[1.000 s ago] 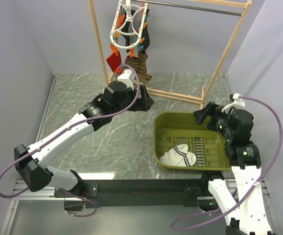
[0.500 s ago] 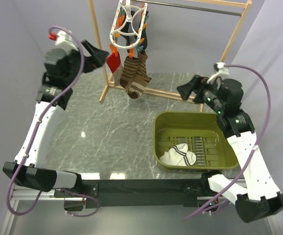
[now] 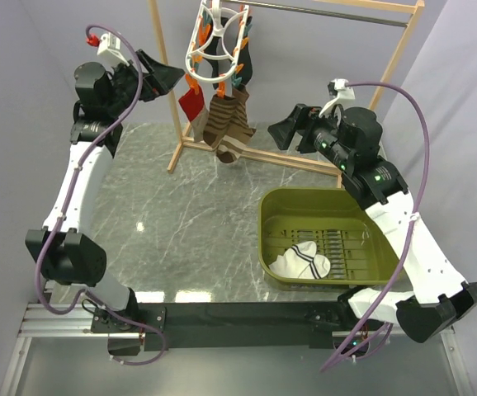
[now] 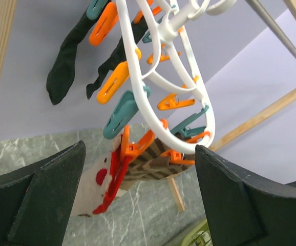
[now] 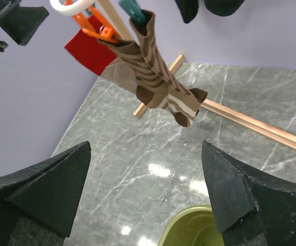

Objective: Clip the socks to the hanger
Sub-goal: Rotate the hanger at the clothesline.

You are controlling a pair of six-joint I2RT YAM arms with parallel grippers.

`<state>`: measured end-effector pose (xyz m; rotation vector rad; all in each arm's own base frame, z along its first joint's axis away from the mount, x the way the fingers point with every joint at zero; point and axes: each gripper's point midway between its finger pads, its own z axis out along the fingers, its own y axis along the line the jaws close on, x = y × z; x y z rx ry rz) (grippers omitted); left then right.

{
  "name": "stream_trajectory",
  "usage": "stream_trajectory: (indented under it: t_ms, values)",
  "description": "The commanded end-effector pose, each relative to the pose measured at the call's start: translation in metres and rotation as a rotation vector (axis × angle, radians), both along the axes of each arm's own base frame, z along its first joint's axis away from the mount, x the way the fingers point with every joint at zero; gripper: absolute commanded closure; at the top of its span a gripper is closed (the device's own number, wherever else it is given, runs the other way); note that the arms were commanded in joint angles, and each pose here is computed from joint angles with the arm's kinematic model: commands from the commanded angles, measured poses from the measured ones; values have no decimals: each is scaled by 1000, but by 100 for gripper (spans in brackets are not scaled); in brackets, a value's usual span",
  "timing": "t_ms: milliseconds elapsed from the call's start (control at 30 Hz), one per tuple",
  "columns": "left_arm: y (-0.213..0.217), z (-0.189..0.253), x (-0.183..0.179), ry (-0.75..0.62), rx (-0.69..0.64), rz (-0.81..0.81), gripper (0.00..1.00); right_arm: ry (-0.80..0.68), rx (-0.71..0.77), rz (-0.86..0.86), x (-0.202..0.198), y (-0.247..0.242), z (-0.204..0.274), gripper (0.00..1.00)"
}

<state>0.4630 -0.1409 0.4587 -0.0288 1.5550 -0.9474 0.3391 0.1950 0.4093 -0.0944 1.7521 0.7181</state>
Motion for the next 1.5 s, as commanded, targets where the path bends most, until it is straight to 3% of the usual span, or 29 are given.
stream_trajectory:
  t_ms: [0, 200, 633, 1300, 1467]
  values:
    - [-8, 55, -11, -174, -29, -56, 7, -66, 36, -33, 0, -4, 29, 5]
    - [-20, 52, 9, -176, -12, -24, 7, -70, 31, -52, 0, -8, 28, 6]
    - [-66, 50, 8, -185, 101, -2, 11, -21, 6, -103, -11, -22, 0, 5]
    - [-158, 40, -6, -151, 10, -132, 8, -32, 31, -105, -21, -26, 1, 6]
    - [-154, 62, -11, -153, -8, -102, 8, -44, 34, -115, -18, -27, 7, 6]
